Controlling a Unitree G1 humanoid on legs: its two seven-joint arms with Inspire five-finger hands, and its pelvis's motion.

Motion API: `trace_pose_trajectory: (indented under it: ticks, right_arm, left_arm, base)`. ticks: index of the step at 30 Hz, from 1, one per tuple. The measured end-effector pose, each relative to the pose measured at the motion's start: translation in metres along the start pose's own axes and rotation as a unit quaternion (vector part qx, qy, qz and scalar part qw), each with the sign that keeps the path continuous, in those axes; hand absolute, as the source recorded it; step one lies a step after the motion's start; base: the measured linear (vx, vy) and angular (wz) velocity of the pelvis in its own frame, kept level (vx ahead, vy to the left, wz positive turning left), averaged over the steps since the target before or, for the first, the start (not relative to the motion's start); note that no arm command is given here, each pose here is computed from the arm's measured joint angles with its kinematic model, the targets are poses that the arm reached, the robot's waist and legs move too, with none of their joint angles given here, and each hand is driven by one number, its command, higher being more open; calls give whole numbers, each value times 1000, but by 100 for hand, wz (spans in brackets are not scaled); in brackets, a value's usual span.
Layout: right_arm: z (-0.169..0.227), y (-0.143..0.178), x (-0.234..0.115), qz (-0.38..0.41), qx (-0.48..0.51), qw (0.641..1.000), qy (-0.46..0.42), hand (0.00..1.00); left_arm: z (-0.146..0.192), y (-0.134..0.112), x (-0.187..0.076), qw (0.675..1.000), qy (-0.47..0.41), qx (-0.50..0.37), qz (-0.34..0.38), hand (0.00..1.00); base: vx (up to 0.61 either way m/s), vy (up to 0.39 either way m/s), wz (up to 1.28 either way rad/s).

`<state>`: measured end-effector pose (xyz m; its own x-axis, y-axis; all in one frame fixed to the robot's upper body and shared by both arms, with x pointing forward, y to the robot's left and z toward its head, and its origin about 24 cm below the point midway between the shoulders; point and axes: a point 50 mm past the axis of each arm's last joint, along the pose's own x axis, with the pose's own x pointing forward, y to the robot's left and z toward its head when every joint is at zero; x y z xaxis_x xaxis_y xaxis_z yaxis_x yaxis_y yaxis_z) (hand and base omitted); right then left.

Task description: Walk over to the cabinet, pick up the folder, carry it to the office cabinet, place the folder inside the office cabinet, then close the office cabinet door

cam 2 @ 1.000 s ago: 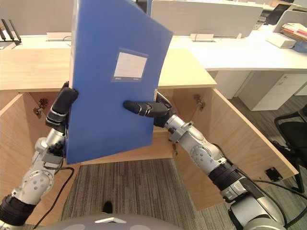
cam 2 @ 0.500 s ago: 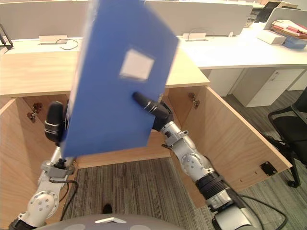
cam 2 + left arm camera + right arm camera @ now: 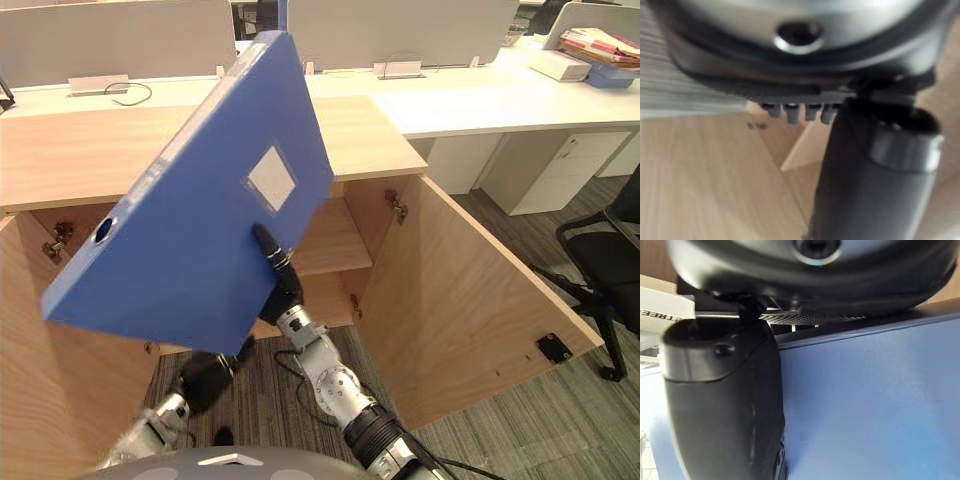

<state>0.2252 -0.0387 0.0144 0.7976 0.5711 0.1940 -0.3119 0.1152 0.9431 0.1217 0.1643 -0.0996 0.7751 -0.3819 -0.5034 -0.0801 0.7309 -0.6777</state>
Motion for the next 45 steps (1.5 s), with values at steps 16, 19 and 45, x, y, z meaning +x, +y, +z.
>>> trace_pose_trajectory:
  ticks: [16, 19, 45]
  right_arm:
    - [0, -111, -140, -317, -145, 910, 226, 0]
    - [20, -123, -151, -354, -209, 873, 261, 0]
    - [69, -138, -119, -549, 188, 732, -356, 0]
  left_arm:
    - [-55, 97, -66, 946, 127, 9, 297, 100]
    - [-61, 96, -65, 940, 118, -6, 321, 100]
    - [-69, 88, -50, 881, 26, -162, 444, 100]
  base:
    - [28, -15, 5]
    - [16, -1, 6]
    - [26, -30, 15]
